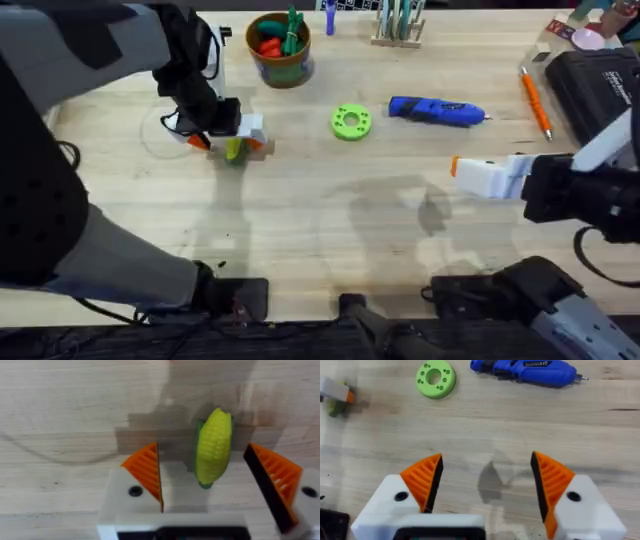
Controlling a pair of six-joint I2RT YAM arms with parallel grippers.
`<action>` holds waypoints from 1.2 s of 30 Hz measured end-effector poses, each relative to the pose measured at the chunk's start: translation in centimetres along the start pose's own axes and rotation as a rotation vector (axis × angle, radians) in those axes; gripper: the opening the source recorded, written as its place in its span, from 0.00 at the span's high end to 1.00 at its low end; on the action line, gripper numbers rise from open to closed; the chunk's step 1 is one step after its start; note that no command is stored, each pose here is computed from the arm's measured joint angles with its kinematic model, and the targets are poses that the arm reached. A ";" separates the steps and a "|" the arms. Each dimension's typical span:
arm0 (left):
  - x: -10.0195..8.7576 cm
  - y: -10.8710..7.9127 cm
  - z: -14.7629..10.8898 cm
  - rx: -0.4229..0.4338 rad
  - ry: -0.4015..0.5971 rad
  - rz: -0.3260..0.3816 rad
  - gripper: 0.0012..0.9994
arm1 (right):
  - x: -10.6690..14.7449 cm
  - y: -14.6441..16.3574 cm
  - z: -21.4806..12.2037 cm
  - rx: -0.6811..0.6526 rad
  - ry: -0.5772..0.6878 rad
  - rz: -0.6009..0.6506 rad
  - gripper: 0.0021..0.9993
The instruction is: Pick up the gripper from the table and insert it into the empty holder that is missing its gripper. Then pick up a screw, insert it into the mounting hole, and use the screwdriver to tighten it. Finally, clean up the table by picking up the vegetable and placing it into the bucket.
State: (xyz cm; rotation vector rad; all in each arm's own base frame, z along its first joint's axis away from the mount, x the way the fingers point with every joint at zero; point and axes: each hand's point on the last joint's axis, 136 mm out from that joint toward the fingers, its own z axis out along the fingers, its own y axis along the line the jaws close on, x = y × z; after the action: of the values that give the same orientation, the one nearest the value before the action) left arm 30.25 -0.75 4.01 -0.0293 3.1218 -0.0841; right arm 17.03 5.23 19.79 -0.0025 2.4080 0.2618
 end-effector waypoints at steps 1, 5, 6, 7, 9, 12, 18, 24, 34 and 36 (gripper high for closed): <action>0.0 0.0 0.0 -0.003 0.000 -0.002 0.03 | 0.0 0.0 0.0 0.000 0.000 0.000 0.01; 0.3 0.1 0.3 -0.007 0.022 -0.005 0.12 | 0.0 0.0 0.0 0.000 0.000 0.000 0.01; 0.5 0.1 0.4 -0.007 0.029 -0.006 0.15 | 0.0 0.0 0.0 0.000 0.000 0.000 0.01; 0.5 0.1 0.5 -0.007 0.034 -0.006 0.20 | 0.0 0.0 0.0 0.000 0.000 0.000 0.01; 0.5 0.1 0.6 -0.007 0.037 -0.011 0.37 | 0.0 0.0 0.0 0.000 0.000 0.000 0.01; 0.5 0.2 0.6 -0.011 0.037 -0.009 0.83 | 0.0 0.0 0.0 0.000 0.000 0.000 0.01; 0.5 0.1 0.6 -0.002 0.036 -0.009 0.97 | 0.0 0.0 0.0 0.000 0.000 0.000 0.01; -0.2 -0.5 -1.0 0.028 0.034 -0.009 0.97 | 0.0 0.0 0.0 0.000 0.000 0.000 0.01; -10.5 -2.7 -14.0 0.095 -0.347 0.034 0.97 | 0.0 0.0 0.0 0.000 0.000 0.000 0.01; -12.4 -3.5 -16.2 0.116 -0.444 0.054 0.97 | 0.0 0.0 0.0 0.000 0.000 0.000 0.01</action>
State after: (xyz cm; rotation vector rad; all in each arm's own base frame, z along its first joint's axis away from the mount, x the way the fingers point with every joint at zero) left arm 42.37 -3.08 20.59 0.0343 2.6679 -0.2235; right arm 17.04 5.23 19.78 -0.0025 2.4083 0.2617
